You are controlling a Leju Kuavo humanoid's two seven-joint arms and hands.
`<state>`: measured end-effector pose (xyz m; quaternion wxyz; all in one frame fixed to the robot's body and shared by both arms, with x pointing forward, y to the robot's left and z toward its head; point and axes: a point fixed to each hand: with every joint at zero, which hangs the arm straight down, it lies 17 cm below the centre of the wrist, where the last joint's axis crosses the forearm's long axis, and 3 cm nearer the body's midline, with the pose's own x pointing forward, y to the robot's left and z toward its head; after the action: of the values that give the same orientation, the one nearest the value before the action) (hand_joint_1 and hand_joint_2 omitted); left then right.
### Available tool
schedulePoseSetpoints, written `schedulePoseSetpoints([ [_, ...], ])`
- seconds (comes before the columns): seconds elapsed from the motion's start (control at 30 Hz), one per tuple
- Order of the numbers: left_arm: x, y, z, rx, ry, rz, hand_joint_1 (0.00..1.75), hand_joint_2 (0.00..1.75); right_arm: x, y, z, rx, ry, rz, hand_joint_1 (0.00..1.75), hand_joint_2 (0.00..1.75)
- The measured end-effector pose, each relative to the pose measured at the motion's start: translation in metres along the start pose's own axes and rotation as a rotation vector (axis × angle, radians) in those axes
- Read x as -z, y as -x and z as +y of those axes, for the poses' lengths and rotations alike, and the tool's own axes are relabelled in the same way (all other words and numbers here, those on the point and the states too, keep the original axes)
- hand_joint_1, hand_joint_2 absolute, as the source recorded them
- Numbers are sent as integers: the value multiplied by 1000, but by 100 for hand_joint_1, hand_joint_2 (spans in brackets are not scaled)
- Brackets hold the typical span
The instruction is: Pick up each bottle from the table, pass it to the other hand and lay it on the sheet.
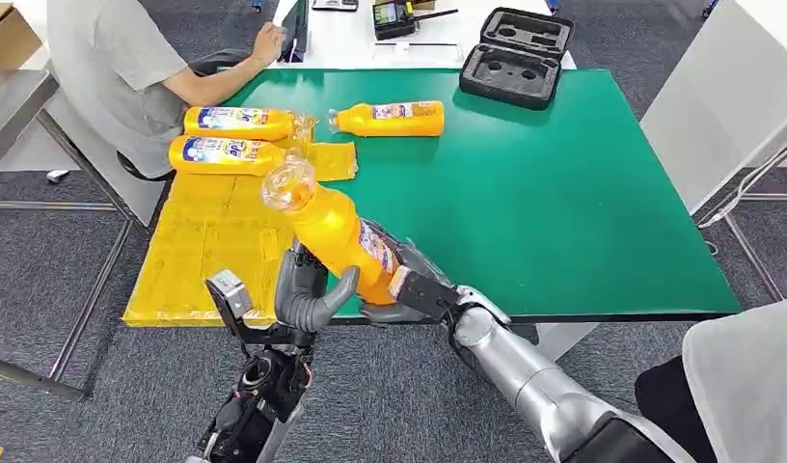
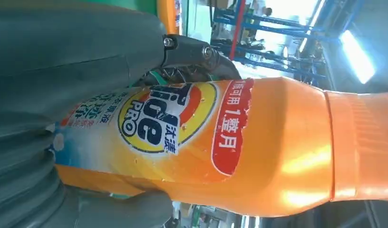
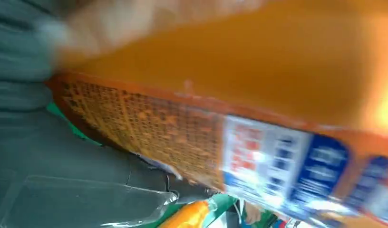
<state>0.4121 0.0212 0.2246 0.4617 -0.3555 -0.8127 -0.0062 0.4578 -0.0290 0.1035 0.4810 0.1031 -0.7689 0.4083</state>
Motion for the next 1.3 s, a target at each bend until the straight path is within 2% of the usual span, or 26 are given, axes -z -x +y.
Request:
schedulePoseSetpoints([
  [1.3, 13, -5, 10, 125, -70, -21, 175, 175, -5, 15, -2, 44, 69, 58, 0, 0],
])
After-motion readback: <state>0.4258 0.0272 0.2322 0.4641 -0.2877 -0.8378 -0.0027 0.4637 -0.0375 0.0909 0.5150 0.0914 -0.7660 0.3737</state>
